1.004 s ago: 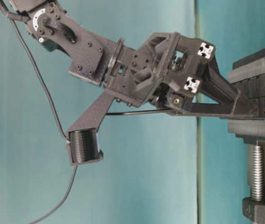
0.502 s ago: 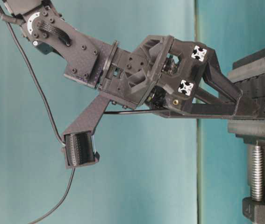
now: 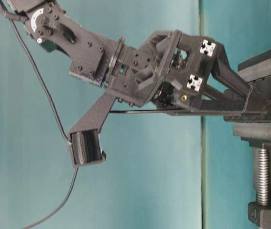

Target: Insert the USB into the second port from the front of the fixed hub.

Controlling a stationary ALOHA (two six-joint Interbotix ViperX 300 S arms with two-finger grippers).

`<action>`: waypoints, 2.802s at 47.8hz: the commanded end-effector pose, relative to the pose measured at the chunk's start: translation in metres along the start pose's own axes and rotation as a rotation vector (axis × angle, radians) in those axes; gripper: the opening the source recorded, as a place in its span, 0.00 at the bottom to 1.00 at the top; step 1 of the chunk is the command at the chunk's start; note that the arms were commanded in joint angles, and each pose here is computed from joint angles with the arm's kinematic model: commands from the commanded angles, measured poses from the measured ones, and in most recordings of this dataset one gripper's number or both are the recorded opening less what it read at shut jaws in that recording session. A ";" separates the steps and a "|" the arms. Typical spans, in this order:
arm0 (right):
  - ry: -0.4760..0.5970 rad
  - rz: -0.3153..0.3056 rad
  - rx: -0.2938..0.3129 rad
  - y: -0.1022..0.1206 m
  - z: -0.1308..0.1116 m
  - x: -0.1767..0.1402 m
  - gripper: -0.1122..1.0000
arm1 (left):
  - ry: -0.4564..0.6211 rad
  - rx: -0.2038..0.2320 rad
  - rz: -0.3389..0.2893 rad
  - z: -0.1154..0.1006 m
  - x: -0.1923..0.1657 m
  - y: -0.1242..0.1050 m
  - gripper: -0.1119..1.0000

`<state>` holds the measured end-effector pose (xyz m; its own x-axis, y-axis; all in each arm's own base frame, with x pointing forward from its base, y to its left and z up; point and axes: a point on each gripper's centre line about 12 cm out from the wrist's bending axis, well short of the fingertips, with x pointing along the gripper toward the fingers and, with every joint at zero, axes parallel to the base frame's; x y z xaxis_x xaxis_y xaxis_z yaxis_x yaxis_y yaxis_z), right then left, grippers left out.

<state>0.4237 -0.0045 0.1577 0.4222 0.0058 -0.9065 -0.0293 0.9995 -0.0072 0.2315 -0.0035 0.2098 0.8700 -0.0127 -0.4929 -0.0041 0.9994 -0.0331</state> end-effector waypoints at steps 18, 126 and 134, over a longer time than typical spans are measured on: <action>-0.101 -0.001 0.004 0.003 0.007 -0.029 0.81 | -0.025 -0.002 -0.001 0.007 -0.001 0.000 0.10; -0.395 0.018 0.113 0.010 -0.016 -0.058 0.81 | -0.034 -0.002 -0.001 0.010 -0.002 0.000 0.10; -0.394 0.018 0.113 0.010 -0.016 -0.058 0.81 | -0.034 -0.002 -0.001 0.010 -0.002 0.000 0.10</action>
<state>0.3842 0.0024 0.1907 0.7104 0.0090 -0.7038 0.0491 0.9968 0.0623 0.2312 -0.0035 0.2105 0.8715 -0.0127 -0.4902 -0.0055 0.9993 -0.0358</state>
